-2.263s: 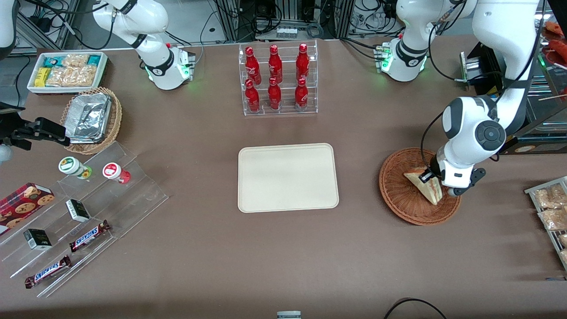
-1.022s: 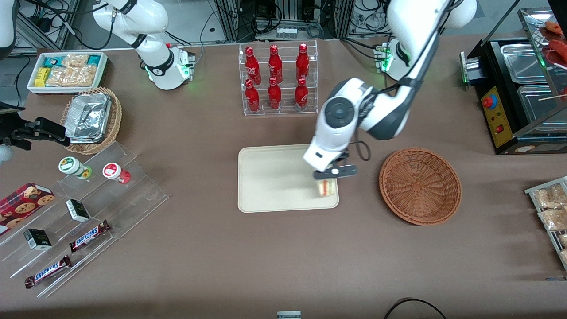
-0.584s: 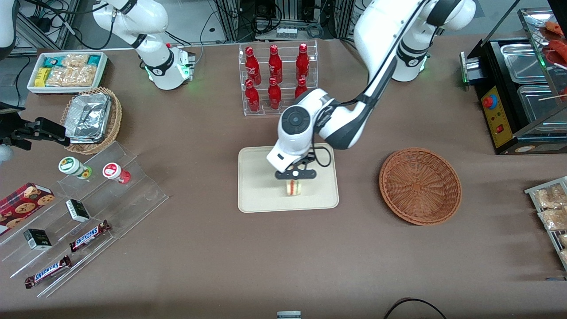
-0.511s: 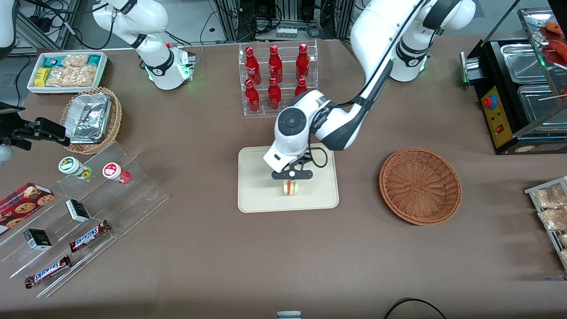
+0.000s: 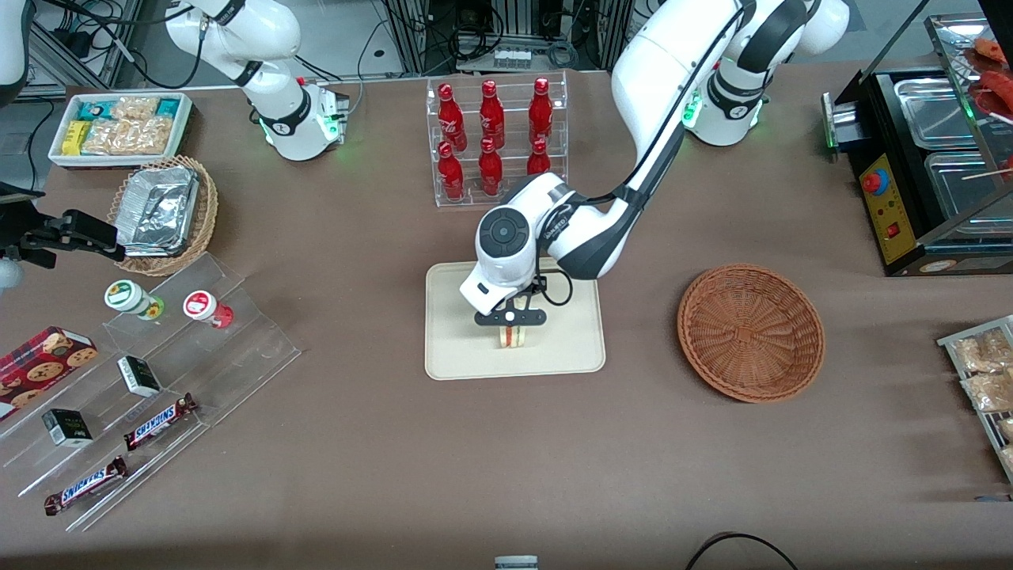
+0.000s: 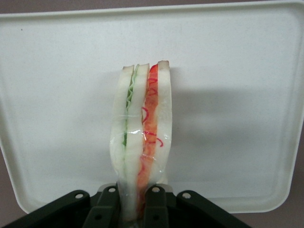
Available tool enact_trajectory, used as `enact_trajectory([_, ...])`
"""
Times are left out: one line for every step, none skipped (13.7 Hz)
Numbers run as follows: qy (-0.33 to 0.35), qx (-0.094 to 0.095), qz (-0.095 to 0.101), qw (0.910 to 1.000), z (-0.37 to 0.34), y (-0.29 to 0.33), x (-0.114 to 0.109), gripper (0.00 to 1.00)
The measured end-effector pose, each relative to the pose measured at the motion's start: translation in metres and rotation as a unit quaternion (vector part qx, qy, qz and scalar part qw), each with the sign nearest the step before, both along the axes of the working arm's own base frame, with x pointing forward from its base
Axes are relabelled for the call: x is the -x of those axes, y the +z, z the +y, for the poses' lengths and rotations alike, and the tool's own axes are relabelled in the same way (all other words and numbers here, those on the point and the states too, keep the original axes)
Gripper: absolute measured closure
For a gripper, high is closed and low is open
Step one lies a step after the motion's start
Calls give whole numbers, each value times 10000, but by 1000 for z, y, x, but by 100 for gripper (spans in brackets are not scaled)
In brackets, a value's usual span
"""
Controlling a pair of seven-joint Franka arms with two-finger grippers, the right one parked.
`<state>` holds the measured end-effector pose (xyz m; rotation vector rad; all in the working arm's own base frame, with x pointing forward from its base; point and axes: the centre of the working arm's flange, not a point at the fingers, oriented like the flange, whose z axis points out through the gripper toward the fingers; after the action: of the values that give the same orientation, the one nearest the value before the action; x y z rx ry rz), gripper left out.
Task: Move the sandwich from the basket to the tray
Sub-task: 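Lower the sandwich onto the cream tray and open the left gripper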
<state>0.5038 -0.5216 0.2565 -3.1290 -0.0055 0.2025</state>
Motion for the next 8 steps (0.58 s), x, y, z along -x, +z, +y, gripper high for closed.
enact_trajectory([5,-26,29,10000,-1,-6,2,84])
enact_trajectory([12,-49,53,10000,-2,-10,4,84])
enact_trajectory([46,-70,70,9999,-4,-14,5,84])
enact_trajectory([94,-83,77,9999,-5,-17,6,84])
enact_trajectory([132,-92,80,9998,-6,-19,7,84])
enact_trajectory([149,-97,83,9998,-7,-20,7,84])
enact_trajectory([158,-101,86,9998,-7,-20,7,84])
enact_trajectory([162,-106,90,9998,-7,-21,8,84])
